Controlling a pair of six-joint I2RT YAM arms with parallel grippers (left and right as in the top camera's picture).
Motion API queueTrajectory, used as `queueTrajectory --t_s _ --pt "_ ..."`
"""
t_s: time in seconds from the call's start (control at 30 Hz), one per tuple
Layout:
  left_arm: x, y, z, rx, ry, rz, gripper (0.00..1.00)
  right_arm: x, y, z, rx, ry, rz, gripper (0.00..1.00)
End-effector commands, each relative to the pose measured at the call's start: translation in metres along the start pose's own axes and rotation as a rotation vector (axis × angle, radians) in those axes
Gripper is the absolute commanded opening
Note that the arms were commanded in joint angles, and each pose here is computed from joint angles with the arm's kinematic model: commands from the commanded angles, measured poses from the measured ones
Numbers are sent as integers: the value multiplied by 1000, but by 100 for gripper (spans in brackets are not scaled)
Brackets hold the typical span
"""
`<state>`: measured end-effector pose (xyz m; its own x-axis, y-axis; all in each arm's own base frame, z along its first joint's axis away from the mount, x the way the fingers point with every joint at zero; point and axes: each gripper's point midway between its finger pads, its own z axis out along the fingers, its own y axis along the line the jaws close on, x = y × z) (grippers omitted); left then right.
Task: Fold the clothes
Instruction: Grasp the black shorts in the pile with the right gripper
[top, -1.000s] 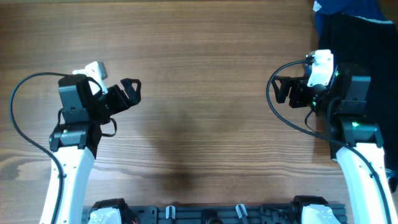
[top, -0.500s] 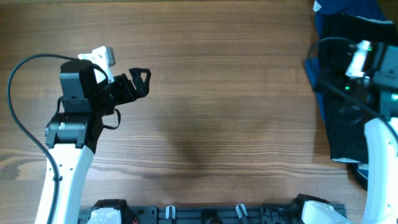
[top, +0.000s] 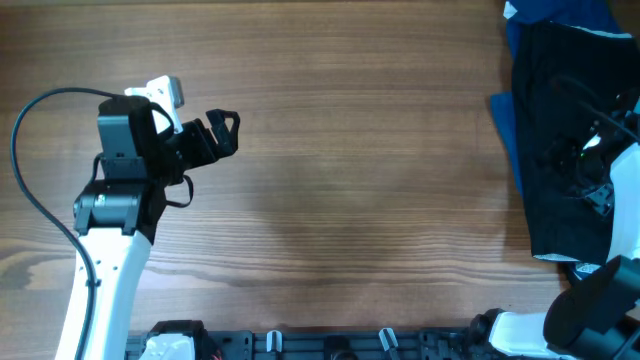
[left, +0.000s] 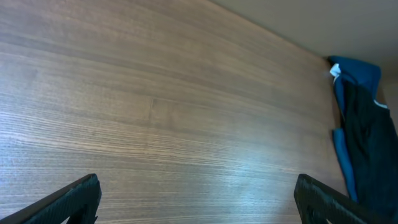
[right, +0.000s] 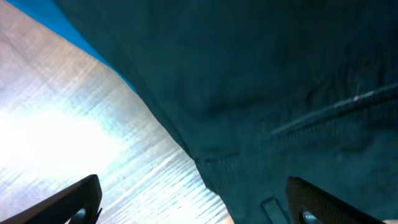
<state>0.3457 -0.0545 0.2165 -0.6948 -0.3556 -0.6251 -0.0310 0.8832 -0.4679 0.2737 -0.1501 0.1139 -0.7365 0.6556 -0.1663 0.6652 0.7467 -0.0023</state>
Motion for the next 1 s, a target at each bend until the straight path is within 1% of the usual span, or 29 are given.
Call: queueTrajectory --t_s 0.0,0.2,0.4,0.53,0.6,0.63,0.67,0.77,0.83,0.87,0.9,0.97 --pt "1 3 8 -16 23 -7 100 8 -6 2 27 35 20 95" --pt "7 9 18 -29 54 -17 100 28 -12 25 50 87 17 95" --pt "7 10 21 -32 59 -19 100 32 -21 52 95 46 58 94" --pt "5 9 21 -27 50 -15 100 33 -23 63 106 26 71 89" --pt "3 10 22 -32 41 -13 100 36 -24 71 107 18 72 85" --pt "1 12 21 -43 33 -12 100 37 -25 72 110 17 73 81" --pt "0 13 21 -53 28 -11 100 37 -26 72 119 15 83 71" --pt "-1 15 21 -65 23 -11 100 34 -27 72 125 1 98 48" --pt "-1 15 21 -65 24 -12 100 33 -27 72 125 0 97 38" --pt "-1 15 21 -65 24 -12 100 32 -27 72 124 -3 95 29" --pt "-1 15 21 -65 24 -12 100 32 -27 72 123 -6 96 24" --pt "0 15 21 -66 24 -12 99 31 -27 72 121 -10 96 5"
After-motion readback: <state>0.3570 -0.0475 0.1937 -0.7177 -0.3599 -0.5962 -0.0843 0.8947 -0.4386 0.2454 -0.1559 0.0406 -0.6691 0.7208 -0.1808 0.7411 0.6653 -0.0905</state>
